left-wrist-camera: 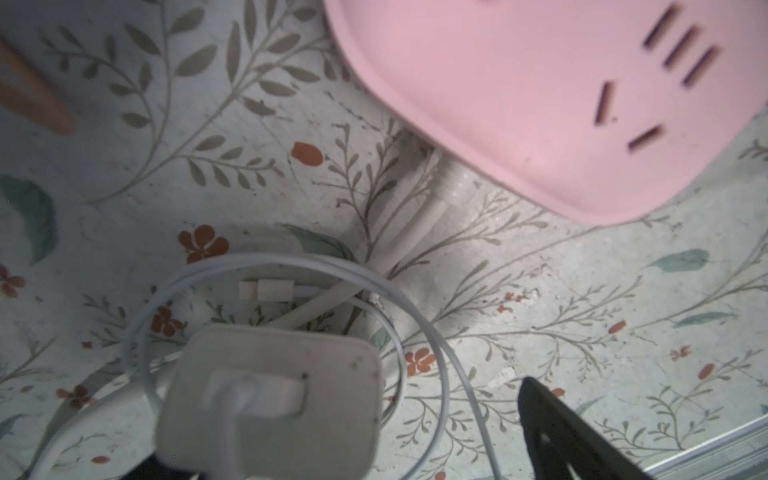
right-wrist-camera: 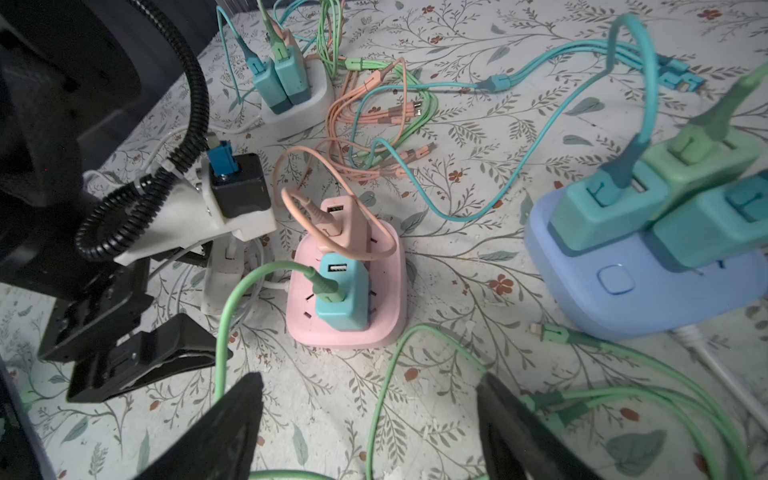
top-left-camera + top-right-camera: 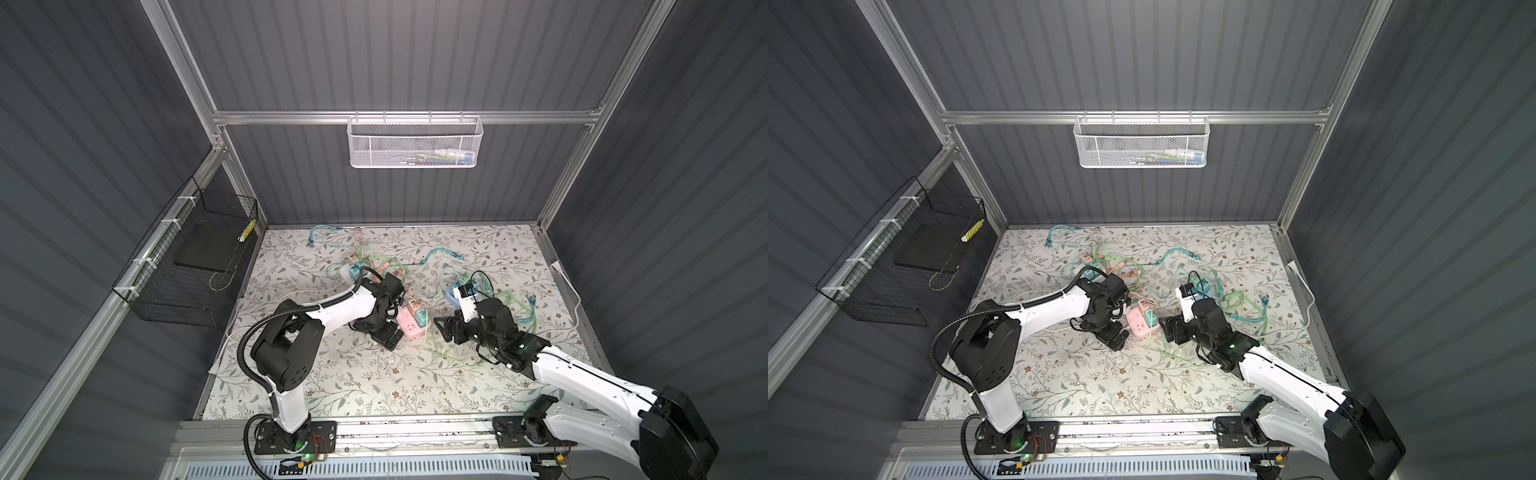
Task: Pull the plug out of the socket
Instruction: 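Lower the white charger onto the table and open the left gripper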
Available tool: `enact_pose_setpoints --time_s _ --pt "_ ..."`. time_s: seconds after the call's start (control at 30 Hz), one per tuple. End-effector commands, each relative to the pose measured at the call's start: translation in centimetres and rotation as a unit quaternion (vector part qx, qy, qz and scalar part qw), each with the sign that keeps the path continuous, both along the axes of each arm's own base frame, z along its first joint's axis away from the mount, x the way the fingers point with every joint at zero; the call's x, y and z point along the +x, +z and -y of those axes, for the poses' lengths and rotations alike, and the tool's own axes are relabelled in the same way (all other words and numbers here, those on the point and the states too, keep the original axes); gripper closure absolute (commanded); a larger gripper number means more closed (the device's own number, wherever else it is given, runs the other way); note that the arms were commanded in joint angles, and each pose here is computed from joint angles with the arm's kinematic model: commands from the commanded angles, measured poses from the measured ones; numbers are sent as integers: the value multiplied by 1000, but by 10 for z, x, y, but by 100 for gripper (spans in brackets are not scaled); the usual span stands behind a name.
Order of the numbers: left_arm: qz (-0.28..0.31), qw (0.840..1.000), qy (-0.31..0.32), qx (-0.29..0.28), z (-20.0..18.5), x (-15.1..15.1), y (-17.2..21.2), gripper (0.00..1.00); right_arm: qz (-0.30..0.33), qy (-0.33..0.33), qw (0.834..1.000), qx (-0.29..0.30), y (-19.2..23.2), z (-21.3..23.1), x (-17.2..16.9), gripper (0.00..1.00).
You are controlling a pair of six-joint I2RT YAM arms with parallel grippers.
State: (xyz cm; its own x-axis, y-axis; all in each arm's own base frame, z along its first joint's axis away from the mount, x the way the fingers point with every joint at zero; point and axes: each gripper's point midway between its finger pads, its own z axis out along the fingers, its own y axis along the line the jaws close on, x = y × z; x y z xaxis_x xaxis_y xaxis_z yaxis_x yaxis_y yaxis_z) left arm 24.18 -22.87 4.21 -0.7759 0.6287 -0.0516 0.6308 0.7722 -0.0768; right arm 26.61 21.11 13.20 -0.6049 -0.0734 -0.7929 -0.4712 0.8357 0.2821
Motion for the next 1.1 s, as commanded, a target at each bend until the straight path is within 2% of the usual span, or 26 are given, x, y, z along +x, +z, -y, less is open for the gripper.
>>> enact_pose_setpoints --time_s 0.0,0.17,0.3,0.43,0.57,0.67,0.73,0.9,1.07 --pt "28 999 17 -13 -1 6 17 0 -1 -3 1000 -6 3 -3 2 28" --pt "63 997 27 -33 0 12 30 0 10 7 1000 2 8 -9 0 26" --pt "42 999 28 -16 -6 3 18 0 1 9 1000 -12 5 -11 0 26" --pt "2 998 20 52 -25 -12 -8 0 1 8 1000 -12 6 -12 1 26" --pt "-4 1000 19 6 -10 -15 -11 0 -14 7 1000 -23 -4 -14 2 26" --pt "-10 999 19 29 -15 -15 -19 0 -17 6 1000 -23 -5 -14 2 26" --pt "11 1000 21 18 -12 -8 -16 0 -17 6 1000 -23 -5 -15 2 25" --pt "101 992 43 -57 2 12 16 0 -19 3 1000 -23 -5 -14 2 25" --pt "127 988 39 -84 4 12 26 0 -13 9 1000 -16 -1 -19 2 25"
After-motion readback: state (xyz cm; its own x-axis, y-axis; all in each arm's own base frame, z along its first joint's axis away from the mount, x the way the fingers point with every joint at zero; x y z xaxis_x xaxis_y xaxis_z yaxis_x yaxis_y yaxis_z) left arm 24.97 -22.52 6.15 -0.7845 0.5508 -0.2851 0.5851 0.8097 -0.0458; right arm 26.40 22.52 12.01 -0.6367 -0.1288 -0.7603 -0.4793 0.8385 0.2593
